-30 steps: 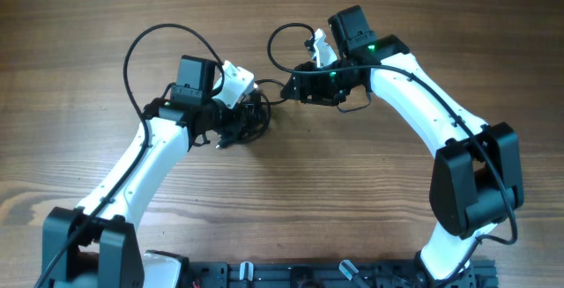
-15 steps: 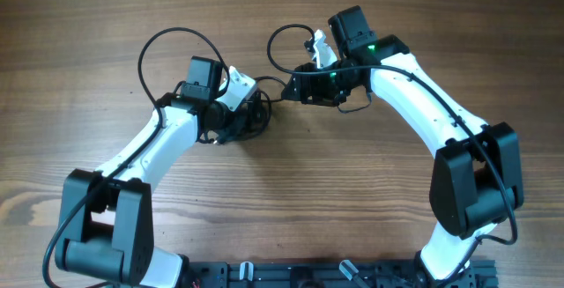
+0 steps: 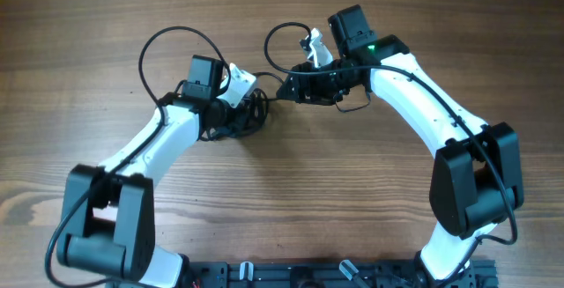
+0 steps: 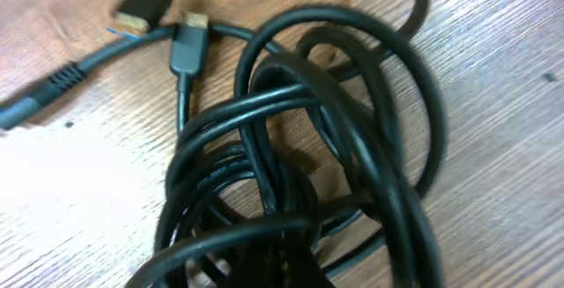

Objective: Untangle cables

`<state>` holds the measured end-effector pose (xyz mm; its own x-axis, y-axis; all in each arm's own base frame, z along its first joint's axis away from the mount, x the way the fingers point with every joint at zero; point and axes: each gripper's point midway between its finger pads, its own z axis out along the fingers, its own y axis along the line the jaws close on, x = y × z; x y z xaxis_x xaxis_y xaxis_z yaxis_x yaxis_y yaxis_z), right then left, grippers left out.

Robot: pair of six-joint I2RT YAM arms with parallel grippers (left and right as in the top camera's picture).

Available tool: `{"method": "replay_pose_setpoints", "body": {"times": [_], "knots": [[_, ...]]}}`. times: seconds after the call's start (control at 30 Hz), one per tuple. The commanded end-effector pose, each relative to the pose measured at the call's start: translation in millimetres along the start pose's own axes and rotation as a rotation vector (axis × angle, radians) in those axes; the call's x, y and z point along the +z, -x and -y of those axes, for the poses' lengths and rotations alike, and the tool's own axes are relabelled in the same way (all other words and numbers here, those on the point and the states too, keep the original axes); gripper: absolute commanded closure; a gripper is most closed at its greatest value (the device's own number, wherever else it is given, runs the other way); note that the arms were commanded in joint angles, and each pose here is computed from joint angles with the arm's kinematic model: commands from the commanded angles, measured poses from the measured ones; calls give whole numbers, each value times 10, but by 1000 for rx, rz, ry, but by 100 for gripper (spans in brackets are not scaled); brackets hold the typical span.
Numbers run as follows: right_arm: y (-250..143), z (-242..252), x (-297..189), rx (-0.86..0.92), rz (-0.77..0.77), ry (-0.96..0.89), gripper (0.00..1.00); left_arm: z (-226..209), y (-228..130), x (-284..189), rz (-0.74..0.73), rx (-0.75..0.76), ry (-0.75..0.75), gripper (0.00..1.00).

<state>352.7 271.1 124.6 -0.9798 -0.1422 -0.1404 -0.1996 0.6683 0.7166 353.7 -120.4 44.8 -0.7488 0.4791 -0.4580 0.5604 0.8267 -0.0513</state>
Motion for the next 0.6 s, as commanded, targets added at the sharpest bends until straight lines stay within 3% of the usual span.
{"method": "replay_pose_setpoints", "body": {"times": [0.0, 0.07, 0.17, 0.33, 0.57], "knots": [[-14, 9, 41, -11, -19, 29, 41, 17, 283, -439, 122, 38, 33, 83], [-14, 10, 41, -11, -19, 28, 41, 57, 242, -571, 116, 126, 38, 66], [-13, 10, 41, -11, -18, 28, 41, -1, 176, -577, 83, 168, 74, 55], [-19, 12, 41, -12, -20, 27, 41, -88, -35, -226, -24, 320, 46, 55], [-34, 17, 41, -24, -26, 26, 41, -349, -52, 9, -23, 295, 78, 58]]}}
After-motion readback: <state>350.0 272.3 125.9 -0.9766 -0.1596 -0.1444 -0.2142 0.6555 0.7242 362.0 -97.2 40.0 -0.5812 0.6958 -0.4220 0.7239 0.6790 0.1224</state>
